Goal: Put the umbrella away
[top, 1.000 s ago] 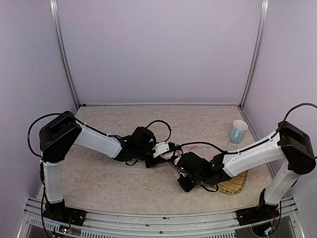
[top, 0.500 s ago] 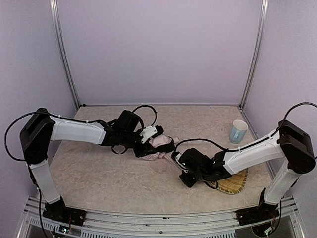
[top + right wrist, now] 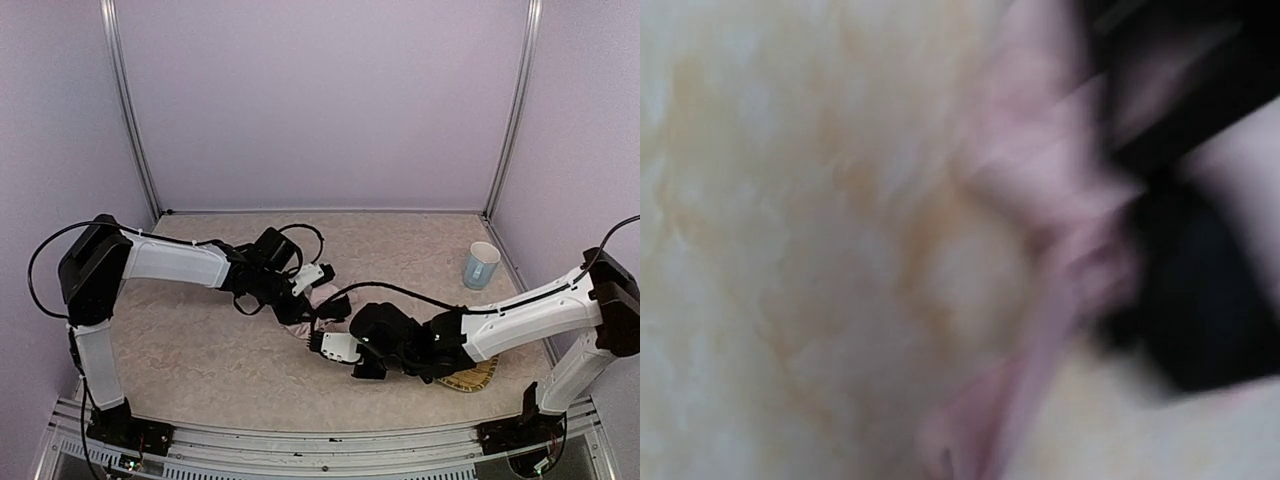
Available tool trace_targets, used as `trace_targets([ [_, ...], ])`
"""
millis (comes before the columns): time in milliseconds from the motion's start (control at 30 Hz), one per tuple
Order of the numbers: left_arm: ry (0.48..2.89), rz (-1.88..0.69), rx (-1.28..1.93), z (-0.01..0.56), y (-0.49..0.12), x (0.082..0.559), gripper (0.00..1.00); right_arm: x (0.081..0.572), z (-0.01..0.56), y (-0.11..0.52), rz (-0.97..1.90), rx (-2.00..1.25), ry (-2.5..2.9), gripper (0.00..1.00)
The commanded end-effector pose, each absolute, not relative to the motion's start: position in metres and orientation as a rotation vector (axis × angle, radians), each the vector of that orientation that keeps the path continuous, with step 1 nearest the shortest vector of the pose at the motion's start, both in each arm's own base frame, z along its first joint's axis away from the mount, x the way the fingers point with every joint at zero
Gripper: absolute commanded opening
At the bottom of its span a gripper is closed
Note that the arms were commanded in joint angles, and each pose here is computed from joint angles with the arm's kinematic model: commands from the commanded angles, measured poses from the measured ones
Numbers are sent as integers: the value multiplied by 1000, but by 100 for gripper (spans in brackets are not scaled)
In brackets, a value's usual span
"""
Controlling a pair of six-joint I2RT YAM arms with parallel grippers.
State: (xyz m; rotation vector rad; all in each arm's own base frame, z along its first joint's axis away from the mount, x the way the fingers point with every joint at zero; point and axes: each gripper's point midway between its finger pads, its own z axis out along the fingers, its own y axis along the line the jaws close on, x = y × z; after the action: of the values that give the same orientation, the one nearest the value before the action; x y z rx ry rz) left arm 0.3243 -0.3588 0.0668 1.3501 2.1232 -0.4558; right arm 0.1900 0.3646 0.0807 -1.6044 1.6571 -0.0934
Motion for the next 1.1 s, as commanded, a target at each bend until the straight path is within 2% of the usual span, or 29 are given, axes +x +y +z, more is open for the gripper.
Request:
trace_targets([
  [0,2093,-230,1395,42,-359,335,0,185,161,387,39,-1611,1399,0],
  [133,2022,-288,1591,18,-380,294,0,226,198,373,51,-1459,1370,0],
  [433,1872,-481,1870,-3,-409,228,0,279,212,359,248,-1339,1433,0],
  [633,1876,-576,1820,1,-408,230,0,296,178,342,260,-1337,1574,0],
  [833,1893,-549,1853,-8,-401,231,0,298,177,331,297,-1302,1641,0],
  [1067,1794,-504,2043,-22,-413,204,0,295,189,375,554,-1487,1609,0],
])
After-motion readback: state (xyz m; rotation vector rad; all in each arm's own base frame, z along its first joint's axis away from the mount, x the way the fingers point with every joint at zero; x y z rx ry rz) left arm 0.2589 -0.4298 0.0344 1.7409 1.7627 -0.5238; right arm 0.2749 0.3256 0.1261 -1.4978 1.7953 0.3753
